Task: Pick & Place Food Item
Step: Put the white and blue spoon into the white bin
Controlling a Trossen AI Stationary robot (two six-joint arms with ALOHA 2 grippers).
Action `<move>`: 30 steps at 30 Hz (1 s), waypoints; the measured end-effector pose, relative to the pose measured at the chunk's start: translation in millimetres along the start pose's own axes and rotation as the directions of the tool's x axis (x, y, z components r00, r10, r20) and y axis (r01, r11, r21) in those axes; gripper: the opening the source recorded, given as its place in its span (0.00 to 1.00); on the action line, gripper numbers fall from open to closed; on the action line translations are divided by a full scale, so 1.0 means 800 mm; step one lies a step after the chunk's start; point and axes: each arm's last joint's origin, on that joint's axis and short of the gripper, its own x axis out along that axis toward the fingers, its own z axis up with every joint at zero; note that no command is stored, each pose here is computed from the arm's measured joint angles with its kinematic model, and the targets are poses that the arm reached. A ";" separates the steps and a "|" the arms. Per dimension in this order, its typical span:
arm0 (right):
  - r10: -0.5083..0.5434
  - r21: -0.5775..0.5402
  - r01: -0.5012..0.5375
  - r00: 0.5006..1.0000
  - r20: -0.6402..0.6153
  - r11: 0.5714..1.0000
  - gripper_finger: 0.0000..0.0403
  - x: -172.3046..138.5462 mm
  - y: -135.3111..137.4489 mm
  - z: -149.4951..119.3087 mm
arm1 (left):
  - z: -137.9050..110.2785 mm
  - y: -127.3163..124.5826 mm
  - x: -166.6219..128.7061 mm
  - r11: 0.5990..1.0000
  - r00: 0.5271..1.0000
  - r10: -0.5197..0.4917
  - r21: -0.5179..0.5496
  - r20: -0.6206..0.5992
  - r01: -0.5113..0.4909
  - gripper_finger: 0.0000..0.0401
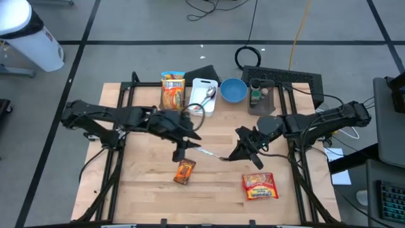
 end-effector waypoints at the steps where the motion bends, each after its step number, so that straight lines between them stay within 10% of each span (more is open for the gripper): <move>1: 0.000 0.000 0.000 1.000 0.001 1.000 0.00 0.000 0.000 0.000 | 0.004 0.000 0.007 1.000 1.000 -0.025 0.001 -0.009 0.025 0.33; 12: 0.005 -0.001 -0.005 1.000 0.007 1.000 0.00 0.000 0.001 0.001 | 0.014 0.001 0.048 0.980 0.977 -0.198 -0.025 -0.084 0.197 0.33; 30: 0.016 -0.024 -0.016 1.000 0.024 1.000 0.00 0.000 0.002 0.003 | 0.000 0.003 0.057 0.984 0.966 -0.176 -0.047 -0.187 0.170 0.33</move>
